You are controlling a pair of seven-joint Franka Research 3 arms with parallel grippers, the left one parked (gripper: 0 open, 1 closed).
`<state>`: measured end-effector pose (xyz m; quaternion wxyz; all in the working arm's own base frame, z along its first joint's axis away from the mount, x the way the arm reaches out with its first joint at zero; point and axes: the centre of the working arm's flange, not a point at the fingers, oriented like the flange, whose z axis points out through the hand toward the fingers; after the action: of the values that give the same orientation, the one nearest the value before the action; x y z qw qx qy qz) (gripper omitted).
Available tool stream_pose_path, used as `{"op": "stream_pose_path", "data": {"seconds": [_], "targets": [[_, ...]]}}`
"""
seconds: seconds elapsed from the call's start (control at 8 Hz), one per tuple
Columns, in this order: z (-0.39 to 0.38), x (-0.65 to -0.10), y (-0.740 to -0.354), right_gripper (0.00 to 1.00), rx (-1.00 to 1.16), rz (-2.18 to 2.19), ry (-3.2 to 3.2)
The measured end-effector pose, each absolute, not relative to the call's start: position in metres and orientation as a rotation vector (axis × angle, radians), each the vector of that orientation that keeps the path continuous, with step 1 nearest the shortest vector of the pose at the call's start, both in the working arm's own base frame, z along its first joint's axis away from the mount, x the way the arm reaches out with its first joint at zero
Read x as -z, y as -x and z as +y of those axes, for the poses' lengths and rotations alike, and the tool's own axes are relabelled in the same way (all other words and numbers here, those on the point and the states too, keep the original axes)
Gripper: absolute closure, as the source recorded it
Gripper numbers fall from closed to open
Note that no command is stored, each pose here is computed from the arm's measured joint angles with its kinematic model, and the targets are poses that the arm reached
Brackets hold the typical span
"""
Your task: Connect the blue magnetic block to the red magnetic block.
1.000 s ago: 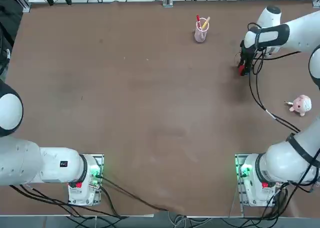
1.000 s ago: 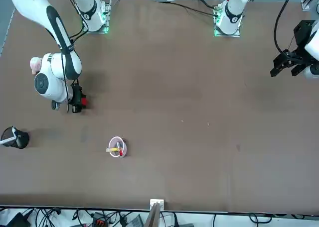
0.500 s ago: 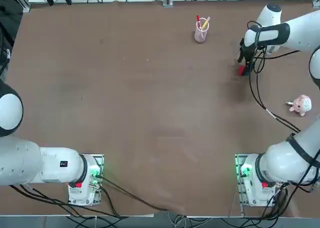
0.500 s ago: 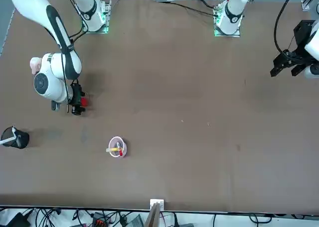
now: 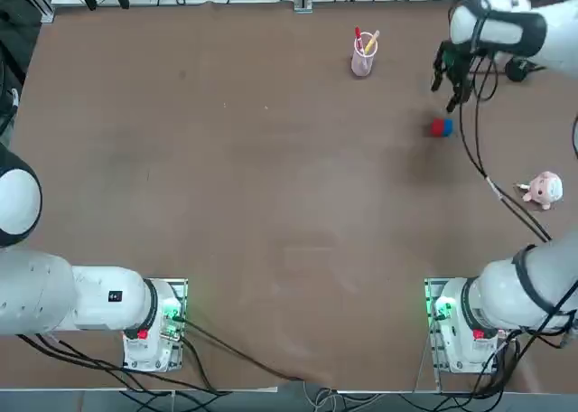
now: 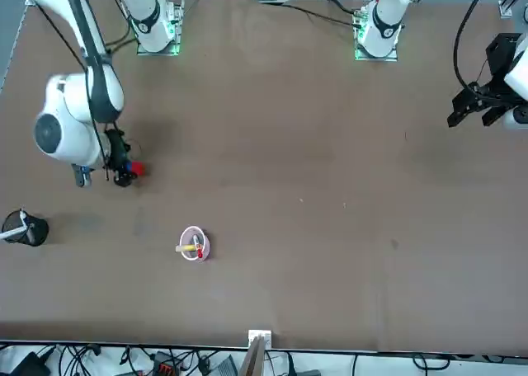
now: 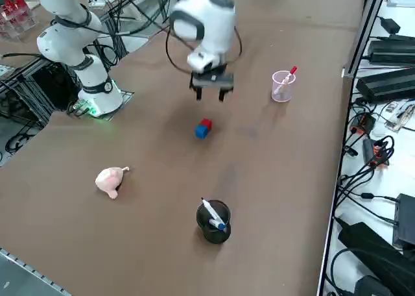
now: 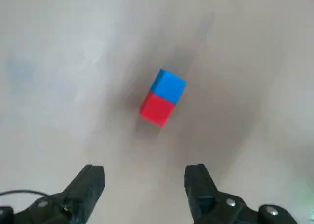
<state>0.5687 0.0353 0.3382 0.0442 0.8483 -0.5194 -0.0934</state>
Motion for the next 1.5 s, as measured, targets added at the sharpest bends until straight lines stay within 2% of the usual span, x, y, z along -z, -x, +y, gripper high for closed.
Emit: {"op": "stream_pose_path", "data": {"seconds": [0.25, 0.62, 0.88, 1.12, 1.5], "targets": [[0.040, -0.414, -0.579, 0.00, 0.257, -1.320, -2.770], [0.029, -0.495, -0.593, 0.00, 0.214, -0.739, -3.019], [-0.005, -0.525, -0.596, 0.00, 0.152, -0.311, -3.113], [-0.025, -0.544, -0.598, 0.00, 0.090, -0.122, -3.135], [0.014, -0.588, -0.585, 0.00, -0.018, 0.000, -3.127]]}}
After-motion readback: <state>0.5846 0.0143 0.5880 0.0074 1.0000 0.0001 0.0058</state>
